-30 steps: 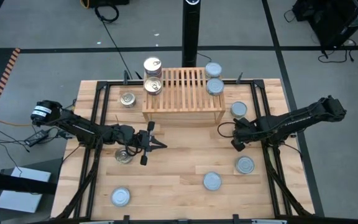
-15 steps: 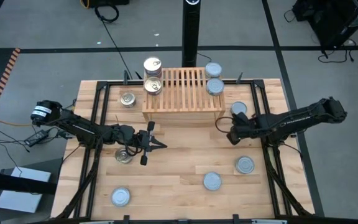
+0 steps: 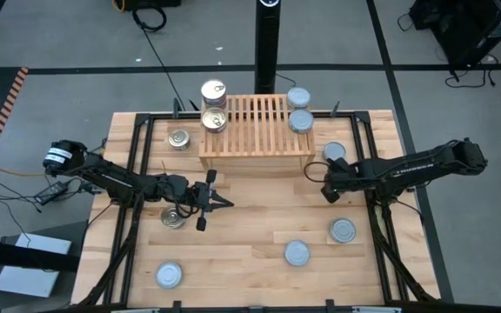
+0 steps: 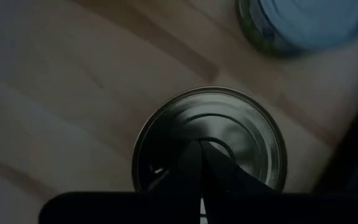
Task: Stack canned seafood by type on shelf
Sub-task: Adjust the blue-pink tuna can, then stack the green tuna can on top of the other green tuna can on the shelf
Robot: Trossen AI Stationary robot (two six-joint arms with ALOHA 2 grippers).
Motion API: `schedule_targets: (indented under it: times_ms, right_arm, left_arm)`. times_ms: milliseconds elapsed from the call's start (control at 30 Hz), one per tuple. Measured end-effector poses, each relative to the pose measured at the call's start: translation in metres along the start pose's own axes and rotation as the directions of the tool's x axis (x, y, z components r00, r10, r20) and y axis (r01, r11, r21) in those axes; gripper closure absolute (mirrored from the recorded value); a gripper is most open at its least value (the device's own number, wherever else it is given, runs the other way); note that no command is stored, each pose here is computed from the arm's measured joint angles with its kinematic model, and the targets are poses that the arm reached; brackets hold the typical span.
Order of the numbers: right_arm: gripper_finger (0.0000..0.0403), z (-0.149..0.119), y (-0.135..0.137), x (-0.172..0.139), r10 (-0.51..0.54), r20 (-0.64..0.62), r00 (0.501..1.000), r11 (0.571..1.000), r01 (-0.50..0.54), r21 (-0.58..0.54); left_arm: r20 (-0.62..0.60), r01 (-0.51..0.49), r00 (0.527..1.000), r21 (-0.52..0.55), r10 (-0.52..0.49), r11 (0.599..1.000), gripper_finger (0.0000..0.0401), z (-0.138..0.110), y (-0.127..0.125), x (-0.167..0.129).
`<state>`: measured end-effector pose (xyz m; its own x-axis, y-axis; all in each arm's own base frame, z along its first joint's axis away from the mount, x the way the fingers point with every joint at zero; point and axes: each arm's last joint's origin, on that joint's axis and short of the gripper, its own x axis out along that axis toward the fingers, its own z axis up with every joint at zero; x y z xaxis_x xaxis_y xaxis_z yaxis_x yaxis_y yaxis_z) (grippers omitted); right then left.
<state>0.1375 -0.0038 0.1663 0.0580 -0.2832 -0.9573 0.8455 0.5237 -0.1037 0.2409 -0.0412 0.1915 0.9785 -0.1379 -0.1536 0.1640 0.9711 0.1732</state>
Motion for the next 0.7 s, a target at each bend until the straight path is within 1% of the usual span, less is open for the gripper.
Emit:
schedule_targets:
  times_ms: [167,267,400,467,567,667,700]
  right_arm:
    - [0.0396,-0.001,-0.003,-0.008,-0.006,-0.130,0.992,0.999,0.010,0.032]
    - [0.0396,0.001,-0.002,-0.011,0.020,-0.153,0.988,0.999,-0.016,0.028]
    - [0.0396,0.004,-0.001,-0.015,0.024,-0.132,0.991,1.000,-0.022,0.019]
    - [0.0396,0.006,0.000,-0.020,0.020,-0.122,0.992,1.000,-0.022,-0.012]
    - [0.0396,0.012,-0.003,-0.035,-0.024,-0.106,0.994,0.999,0.021,-0.034]
    - [0.0396,0.022,-0.007,-0.053,-0.075,-0.040,0.996,0.997,0.075,-0.008]
    - [0.0396,0.026,-0.007,-0.058,-0.076,-0.011,0.997,0.997,0.076,0.007]
  left_arm:
    - [0.000,0.000,1.000,0.000,0.000,1.000,0.0393,0.000,0.000,0.000]
    - [0.000,0.000,1.000,0.000,0.000,1.000,0.0393,0.000,0.000,0.000]
    - [0.001,0.000,1.000,-0.001,0.000,1.000,0.0393,0.000,0.000,0.000]
    - [0.001,0.000,1.000,-0.001,0.000,1.000,0.0393,0.000,0.000,0.000]
    - [0.001,-0.001,1.000,-0.001,0.001,1.000,0.0393,0.000,0.000,0.000]
    - [-0.001,-0.013,1.000,-0.001,0.013,1.000,0.0393,0.000,0.000,0.000]
    - [-0.002,-0.016,1.000,-0.001,0.016,1.000,0.0393,0.000,0.001,0.000]
